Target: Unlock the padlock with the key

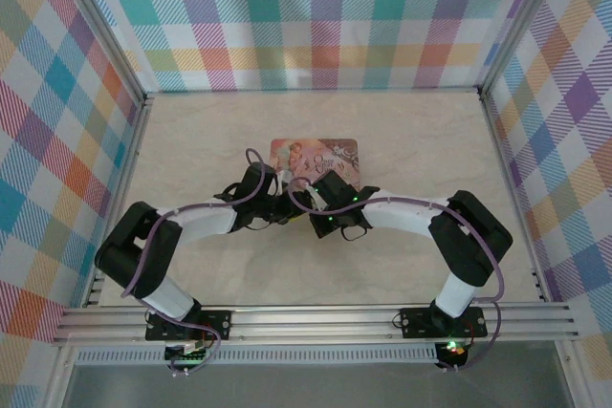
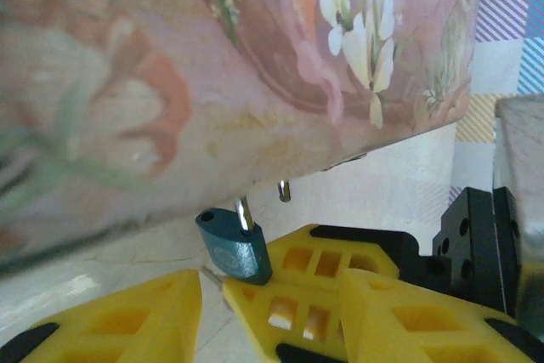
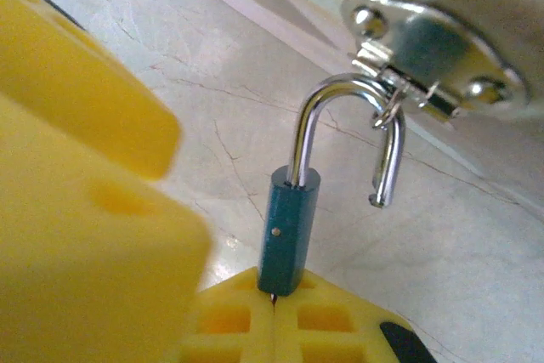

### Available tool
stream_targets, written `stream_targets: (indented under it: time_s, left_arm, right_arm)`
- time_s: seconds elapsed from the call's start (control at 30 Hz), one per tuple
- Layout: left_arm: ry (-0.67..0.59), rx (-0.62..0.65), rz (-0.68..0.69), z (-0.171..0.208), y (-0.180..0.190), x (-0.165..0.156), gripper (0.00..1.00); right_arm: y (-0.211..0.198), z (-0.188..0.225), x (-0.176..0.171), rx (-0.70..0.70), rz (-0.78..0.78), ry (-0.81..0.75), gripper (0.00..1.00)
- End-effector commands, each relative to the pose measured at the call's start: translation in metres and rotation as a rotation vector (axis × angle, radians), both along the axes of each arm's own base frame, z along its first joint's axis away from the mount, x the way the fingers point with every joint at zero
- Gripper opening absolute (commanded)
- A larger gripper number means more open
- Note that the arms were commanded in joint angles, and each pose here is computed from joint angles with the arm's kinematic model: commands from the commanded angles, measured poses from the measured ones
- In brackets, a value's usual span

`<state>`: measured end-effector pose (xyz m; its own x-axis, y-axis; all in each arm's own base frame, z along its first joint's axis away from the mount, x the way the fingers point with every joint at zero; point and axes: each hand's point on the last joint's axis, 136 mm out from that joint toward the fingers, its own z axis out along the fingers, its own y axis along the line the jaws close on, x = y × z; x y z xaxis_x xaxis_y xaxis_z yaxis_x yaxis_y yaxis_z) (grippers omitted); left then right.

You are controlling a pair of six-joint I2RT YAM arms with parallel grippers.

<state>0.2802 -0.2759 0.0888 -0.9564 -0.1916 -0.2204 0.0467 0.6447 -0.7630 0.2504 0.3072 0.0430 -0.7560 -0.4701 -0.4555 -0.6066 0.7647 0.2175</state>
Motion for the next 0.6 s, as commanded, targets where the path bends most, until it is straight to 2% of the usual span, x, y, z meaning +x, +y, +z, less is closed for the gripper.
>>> stream_targets:
  time_s: [0.0,0.23,0.43,0.57]
  left_arm:
    - [-0.074,0.053,0.027,0.016,0.018,0.002,0.50]
    - [-0.158,0.128,0.118,0.046,0.055,0.013,0.55]
    - [-0.206,0.231,0.244,0.060,0.090,0.025,0.72]
    - [-0.204,0.258,0.288,0.059,0.100,0.039,0.75]
  right_arm:
    - [-0.002,-0.008,-0.005,-0.035,0.038,0.016,0.00]
    - [-0.005,-0.004,-0.004,-0.047,0.065,-0.017,0.00]
    - [-0.006,0.002,-0.005,-0.041,0.091,-0.040,0.00]
    - [-0.006,0.006,-0.005,-0.041,0.108,-0.055,0.00]
